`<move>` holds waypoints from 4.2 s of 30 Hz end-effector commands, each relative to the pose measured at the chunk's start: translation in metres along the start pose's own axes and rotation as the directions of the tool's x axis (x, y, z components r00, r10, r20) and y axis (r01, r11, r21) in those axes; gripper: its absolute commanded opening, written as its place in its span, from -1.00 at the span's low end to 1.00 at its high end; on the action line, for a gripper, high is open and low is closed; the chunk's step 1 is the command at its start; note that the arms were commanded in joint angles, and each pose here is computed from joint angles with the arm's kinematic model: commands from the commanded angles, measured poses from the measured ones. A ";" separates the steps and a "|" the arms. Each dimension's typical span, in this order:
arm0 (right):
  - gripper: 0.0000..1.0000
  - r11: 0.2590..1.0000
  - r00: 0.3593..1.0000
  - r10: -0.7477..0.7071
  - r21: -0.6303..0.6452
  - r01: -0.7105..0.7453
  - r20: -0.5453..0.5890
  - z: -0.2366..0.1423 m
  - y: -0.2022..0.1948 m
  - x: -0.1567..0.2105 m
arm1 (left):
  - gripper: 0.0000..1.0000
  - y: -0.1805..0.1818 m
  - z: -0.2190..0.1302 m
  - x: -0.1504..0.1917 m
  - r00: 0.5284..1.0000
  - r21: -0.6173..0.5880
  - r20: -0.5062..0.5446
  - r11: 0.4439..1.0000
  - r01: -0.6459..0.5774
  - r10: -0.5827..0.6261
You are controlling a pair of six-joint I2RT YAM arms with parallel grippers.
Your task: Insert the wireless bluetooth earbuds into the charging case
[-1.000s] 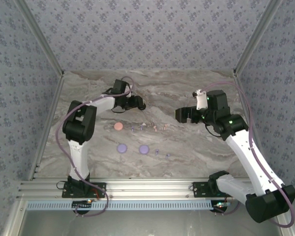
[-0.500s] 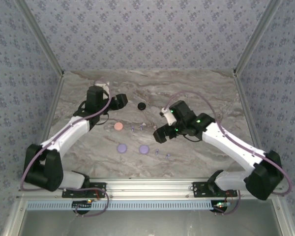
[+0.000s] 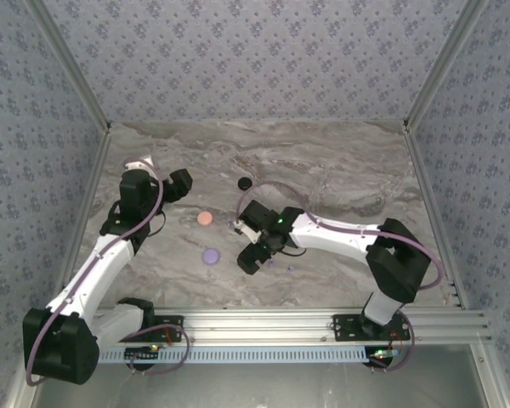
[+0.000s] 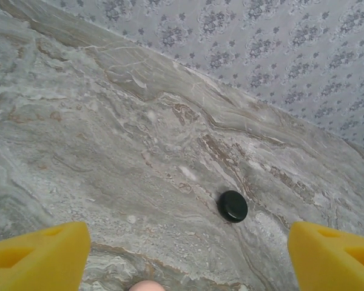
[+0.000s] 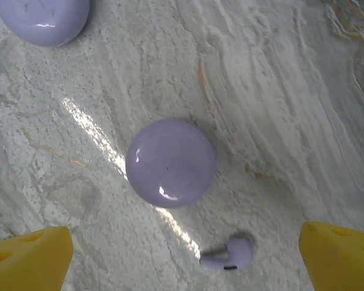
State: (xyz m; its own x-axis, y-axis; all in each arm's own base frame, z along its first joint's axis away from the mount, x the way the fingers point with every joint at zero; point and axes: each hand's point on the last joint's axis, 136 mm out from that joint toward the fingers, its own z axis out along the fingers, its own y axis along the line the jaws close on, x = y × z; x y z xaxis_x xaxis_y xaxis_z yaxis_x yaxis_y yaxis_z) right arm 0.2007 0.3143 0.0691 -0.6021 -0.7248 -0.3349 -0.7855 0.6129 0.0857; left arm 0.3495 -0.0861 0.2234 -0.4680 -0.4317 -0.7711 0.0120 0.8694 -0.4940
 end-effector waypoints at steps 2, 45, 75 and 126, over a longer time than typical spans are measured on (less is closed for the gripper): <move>0.97 0.991 0.991 -0.134 0.017 0.134 0.002 0.007 0.003 -0.018 | 0.69 0.009 -0.005 0.002 1.000 -0.034 0.006 0.999 0.017 -0.016; 0.48 0.950 0.947 -0.267 -0.213 0.227 -0.181 0.025 0.055 0.025 | 0.73 0.015 -0.002 0.008 1.000 -0.049 -0.008 0.999 0.022 -0.023; 0.79 0.859 0.854 -0.511 -0.111 0.500 -0.101 0.015 0.062 -0.002 | 0.75 0.024 -0.016 0.005 1.000 -0.091 0.011 0.996 -0.001 0.002; 0.83 0.990 0.991 -0.114 0.072 0.119 -0.063 0.038 -0.012 -0.042 | 0.77 0.030 -0.024 -0.001 0.999 -0.101 0.035 0.995 0.020 -0.016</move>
State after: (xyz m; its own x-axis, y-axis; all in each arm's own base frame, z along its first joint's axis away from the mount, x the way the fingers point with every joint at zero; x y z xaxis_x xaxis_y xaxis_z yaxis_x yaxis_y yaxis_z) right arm 0.2418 0.3468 0.0318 -0.4970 -0.8373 -0.2280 -0.8511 0.5215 -0.0599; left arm 0.3278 -0.0556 0.2116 -0.4524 -0.4580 -0.7652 -0.0929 0.8776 -0.4703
